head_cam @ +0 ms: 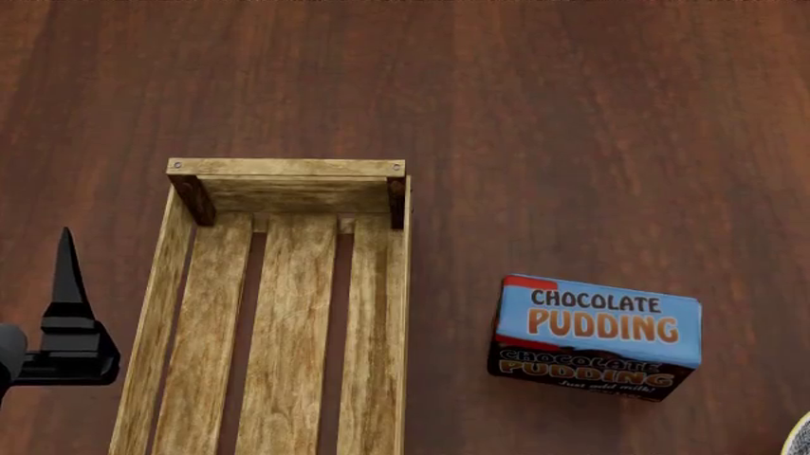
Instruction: Stack the left bowl on the right bowl and place them in the tray.
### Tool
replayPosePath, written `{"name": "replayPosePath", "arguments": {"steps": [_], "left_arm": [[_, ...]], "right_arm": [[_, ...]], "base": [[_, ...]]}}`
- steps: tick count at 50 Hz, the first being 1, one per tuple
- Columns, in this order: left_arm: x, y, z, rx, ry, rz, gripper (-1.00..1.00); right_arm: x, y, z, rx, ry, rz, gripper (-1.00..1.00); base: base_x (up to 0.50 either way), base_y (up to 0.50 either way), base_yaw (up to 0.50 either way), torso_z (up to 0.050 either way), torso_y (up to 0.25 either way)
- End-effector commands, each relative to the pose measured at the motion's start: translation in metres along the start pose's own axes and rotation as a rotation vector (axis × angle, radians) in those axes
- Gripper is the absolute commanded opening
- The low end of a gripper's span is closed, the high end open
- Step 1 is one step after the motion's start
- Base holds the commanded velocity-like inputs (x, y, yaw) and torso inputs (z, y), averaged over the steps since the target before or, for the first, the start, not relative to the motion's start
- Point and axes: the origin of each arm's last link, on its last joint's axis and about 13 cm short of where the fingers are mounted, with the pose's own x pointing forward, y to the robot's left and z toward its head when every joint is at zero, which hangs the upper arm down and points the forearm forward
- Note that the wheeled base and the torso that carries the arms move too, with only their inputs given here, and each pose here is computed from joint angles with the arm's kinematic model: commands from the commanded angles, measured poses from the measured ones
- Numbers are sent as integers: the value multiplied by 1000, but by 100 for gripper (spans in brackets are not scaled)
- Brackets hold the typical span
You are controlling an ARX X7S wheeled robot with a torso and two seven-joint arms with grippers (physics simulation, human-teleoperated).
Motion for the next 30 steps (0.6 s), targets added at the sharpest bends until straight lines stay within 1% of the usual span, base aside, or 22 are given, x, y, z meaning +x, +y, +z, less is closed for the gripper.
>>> {"name": "replayPosePath", "arguments": {"steps": [1, 7, 30], "left_arm": [[0, 0, 0, 0, -1, -1, 100], [0, 0, 1, 0, -2, 0, 100], [-1, 1, 1, -3, -3, 2, 100]], "right_arm": [[-12, 1, 4, -31, -23, -50, -100], [-20, 2, 10, -56, -42, -82, -100], [-36, -5, 28, -76, -124, -180, -100]], "base": [[0, 0, 0, 0, 0], [0, 0, 0, 0, 0], [0, 0, 0, 0, 0]]}}
